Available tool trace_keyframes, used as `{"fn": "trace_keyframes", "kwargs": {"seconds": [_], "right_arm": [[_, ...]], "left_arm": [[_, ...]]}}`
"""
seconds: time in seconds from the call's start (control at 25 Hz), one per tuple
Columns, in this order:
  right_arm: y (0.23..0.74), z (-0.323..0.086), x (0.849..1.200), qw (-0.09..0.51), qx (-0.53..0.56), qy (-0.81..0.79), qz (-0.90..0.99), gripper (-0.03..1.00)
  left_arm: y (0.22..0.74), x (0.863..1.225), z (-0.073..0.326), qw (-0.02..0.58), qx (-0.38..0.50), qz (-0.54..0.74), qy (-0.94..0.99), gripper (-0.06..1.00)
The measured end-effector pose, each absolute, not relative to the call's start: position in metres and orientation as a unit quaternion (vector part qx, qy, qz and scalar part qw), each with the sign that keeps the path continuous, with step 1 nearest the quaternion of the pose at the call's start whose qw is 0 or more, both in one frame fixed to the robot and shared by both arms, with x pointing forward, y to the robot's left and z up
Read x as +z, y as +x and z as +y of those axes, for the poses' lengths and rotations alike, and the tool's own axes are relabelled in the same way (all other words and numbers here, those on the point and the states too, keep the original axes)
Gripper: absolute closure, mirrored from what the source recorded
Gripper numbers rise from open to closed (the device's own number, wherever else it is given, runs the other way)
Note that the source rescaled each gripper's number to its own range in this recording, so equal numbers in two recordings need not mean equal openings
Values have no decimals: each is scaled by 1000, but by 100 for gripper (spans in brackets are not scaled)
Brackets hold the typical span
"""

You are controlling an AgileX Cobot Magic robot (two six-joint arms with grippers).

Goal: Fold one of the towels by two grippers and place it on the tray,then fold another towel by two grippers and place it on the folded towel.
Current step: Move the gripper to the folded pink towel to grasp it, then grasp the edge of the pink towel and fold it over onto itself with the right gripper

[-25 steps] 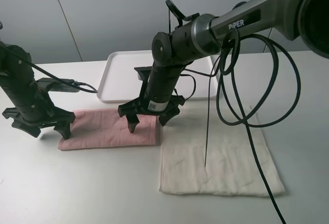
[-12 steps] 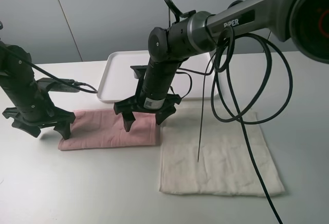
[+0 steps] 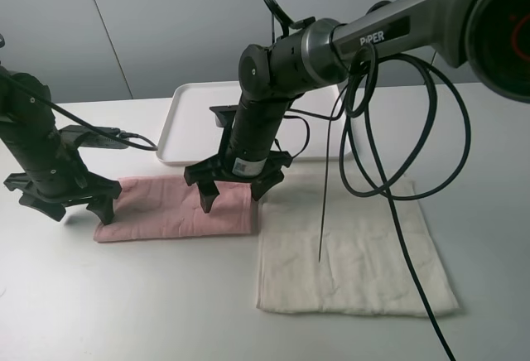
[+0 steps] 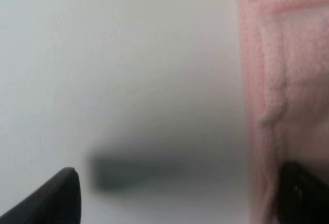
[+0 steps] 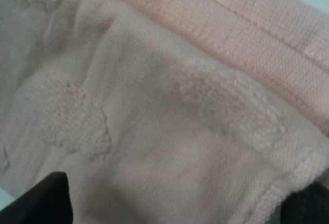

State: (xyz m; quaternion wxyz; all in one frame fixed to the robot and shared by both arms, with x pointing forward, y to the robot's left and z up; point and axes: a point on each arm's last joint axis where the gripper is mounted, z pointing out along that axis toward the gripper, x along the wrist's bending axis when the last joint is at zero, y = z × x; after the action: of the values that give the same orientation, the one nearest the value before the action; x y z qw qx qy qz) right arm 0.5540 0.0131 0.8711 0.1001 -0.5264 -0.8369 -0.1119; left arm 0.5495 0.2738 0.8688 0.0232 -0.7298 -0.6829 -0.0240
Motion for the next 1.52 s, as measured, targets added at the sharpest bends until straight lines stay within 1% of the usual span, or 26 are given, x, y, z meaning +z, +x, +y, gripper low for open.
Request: {"fn": "trace_keyframes", "kwargs": {"seconds": [0.48,0.56,0.6,0.64,0.72,0.8,0.84,0.88,1.32,1.52], "right_arm": [[554,13,865,101,-104,-525,-838,9],[554,13,864,99,-103,-524,-840,12],[555,12,863,96,-101,-521,-842,17],[555,11,863,92,-99,-518,-844,25],[556,11,861,86,-97,-514,-848,47],[556,11,859,82,-99,-514,-848,75],[557,11,859,81,-104,-515,-847,85],[558,12,859,79,-107,-515,-847,91],[557,11,860,79,-106,-505,-853,91],[556,12,887,78,-124,-495,-856,91]], "left_arm": [[549,868,274,23,-24,-683,-730,-4],[549,868,274,23,-24,-683,-730,-4],[549,868,274,23,-24,-683,-730,-4],[549,868,274,23,-24,-683,-730,-4],[549,868,274,23,-24,-683,-730,-4],[549,868,274,23,-24,-683,-730,-4],[549,868,274,23,-24,-683,-730,-4],[549,868,274,23,-24,-683,-730,-4],[549,868,274,23,-24,-683,-730,-4],[549,868,274,23,-24,-683,-730,-4]]}}
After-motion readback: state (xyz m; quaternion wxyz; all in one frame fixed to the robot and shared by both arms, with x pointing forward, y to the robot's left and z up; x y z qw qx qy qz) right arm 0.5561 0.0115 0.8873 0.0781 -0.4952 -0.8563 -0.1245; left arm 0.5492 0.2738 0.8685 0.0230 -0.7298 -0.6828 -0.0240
